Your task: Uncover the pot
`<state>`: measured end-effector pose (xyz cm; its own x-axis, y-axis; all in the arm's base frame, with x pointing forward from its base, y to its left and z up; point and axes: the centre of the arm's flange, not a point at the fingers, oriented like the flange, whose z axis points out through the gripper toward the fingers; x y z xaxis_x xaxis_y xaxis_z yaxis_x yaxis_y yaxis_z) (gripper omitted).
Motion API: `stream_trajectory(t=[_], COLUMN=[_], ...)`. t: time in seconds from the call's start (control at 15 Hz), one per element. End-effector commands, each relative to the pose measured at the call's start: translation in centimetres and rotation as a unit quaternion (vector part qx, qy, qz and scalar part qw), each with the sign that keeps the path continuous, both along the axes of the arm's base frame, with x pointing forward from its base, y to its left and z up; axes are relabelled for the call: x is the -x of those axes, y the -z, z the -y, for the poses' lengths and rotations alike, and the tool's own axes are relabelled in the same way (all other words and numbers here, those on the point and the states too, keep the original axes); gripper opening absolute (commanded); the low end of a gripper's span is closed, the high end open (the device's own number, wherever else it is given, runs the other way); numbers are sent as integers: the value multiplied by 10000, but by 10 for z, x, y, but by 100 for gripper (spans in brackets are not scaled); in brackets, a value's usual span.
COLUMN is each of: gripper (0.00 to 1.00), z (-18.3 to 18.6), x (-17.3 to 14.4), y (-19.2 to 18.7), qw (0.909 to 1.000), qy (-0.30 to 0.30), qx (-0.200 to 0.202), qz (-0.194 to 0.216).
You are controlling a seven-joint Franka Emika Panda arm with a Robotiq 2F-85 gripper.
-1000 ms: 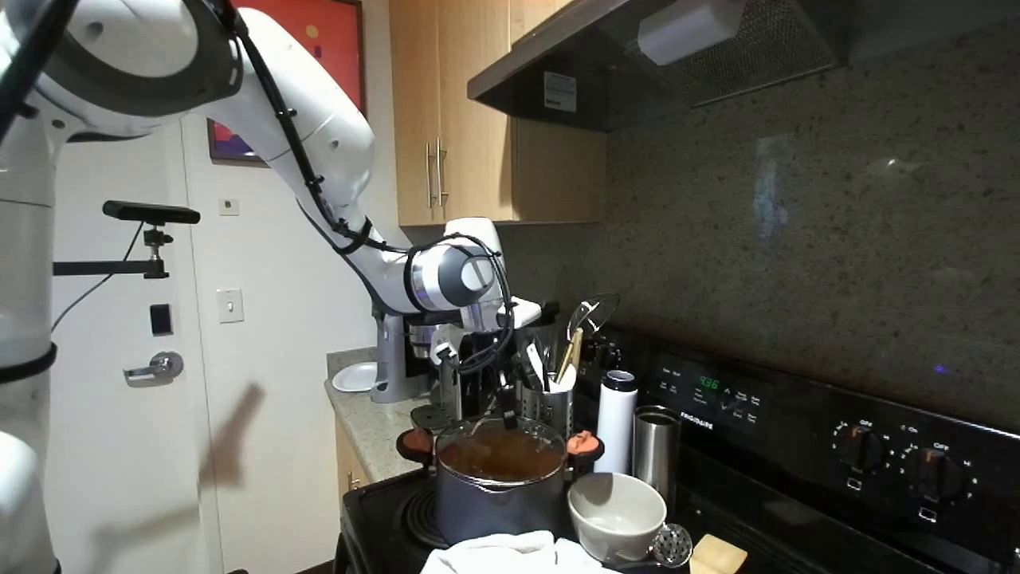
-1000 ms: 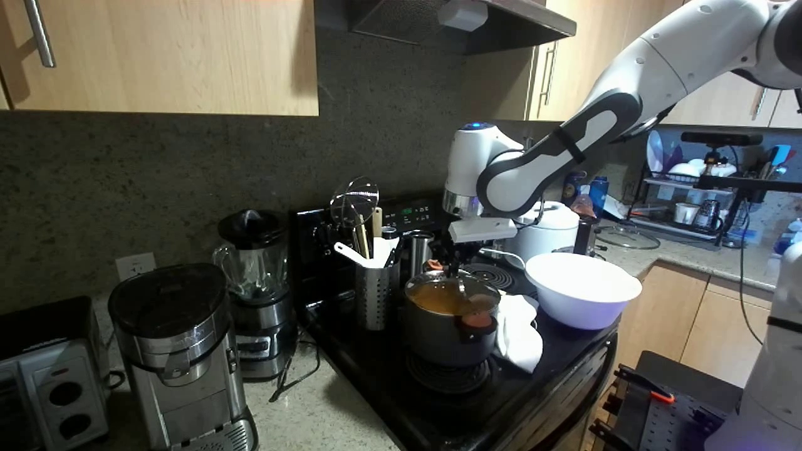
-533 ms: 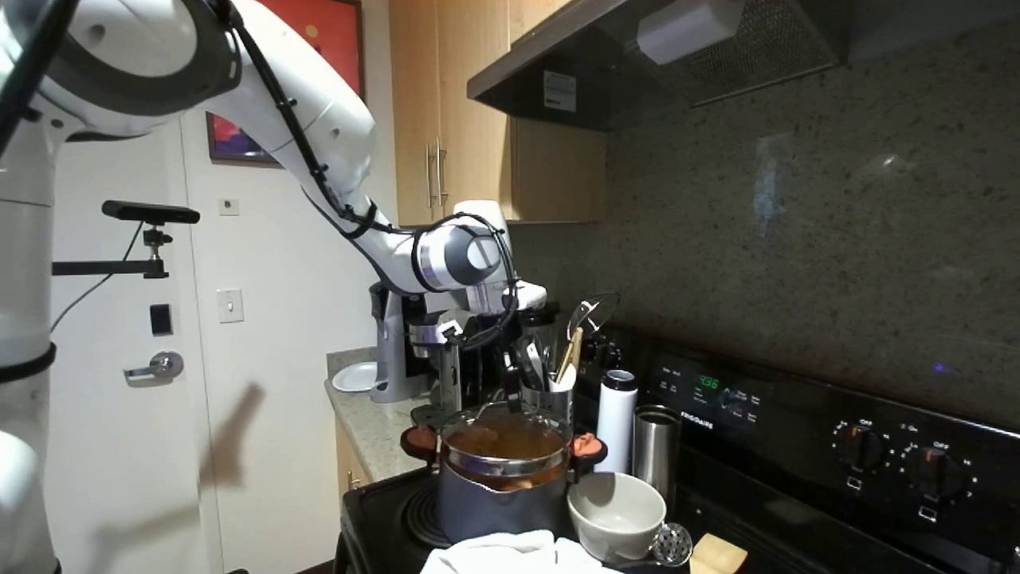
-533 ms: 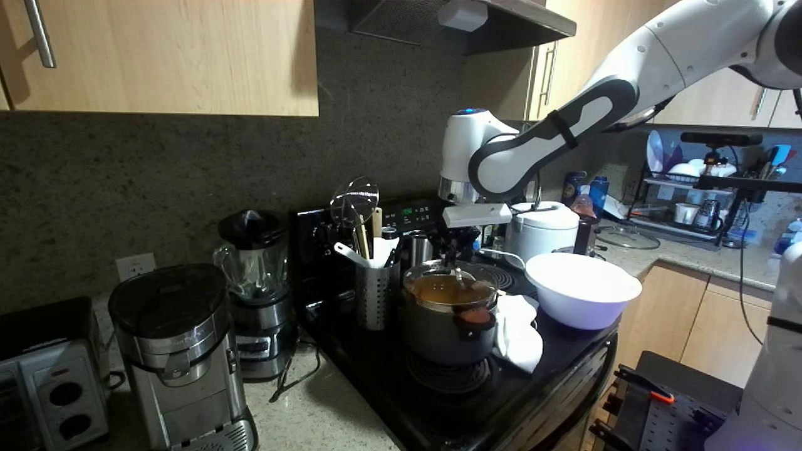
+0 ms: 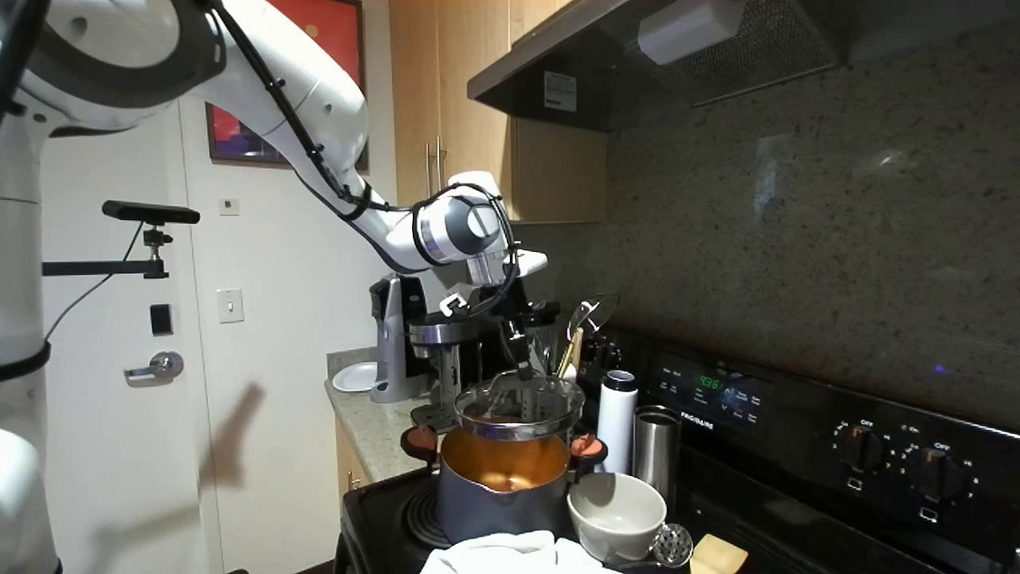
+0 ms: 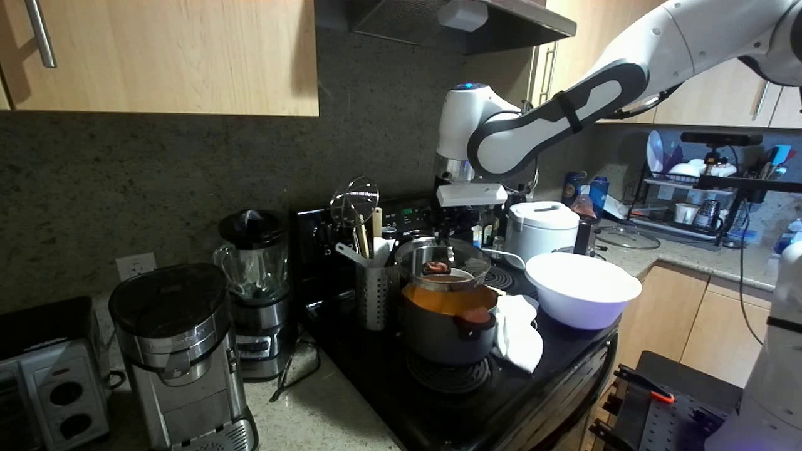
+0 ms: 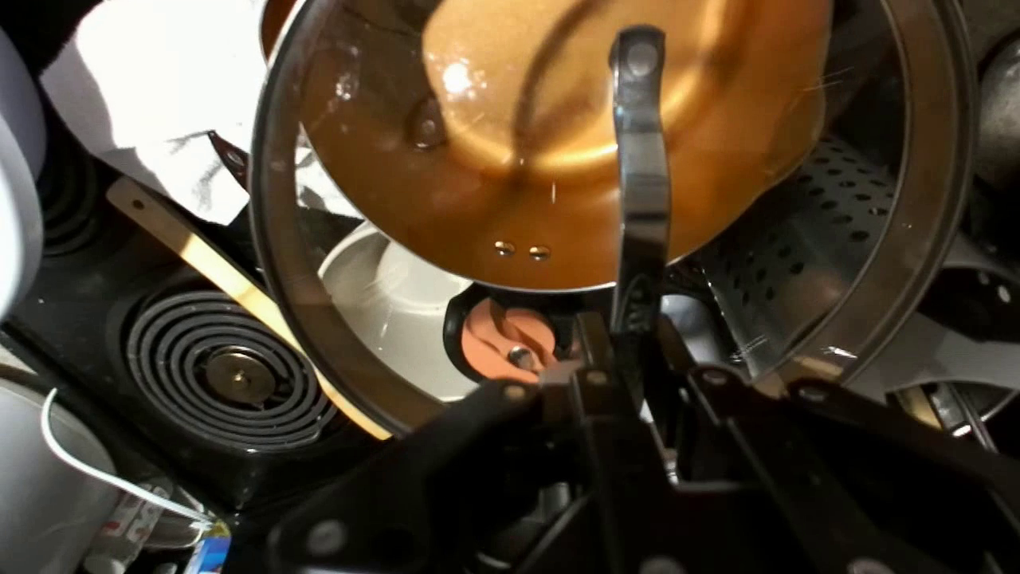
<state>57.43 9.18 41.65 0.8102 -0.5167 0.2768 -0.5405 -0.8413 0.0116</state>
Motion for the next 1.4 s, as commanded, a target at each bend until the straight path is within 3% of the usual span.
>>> stream_trajectory(t=[0.0,0.47,1.0,1.33], gripper=[7,7,7,7], z=[25,113,238,264], x=[7,15,17,14], y=[-40,-67,-41,-26], qw=[9989,9886,9589,9400], qy=[420,1446,2801,3340], qx=[173,355,227,153], qz=[123,220,404,677])
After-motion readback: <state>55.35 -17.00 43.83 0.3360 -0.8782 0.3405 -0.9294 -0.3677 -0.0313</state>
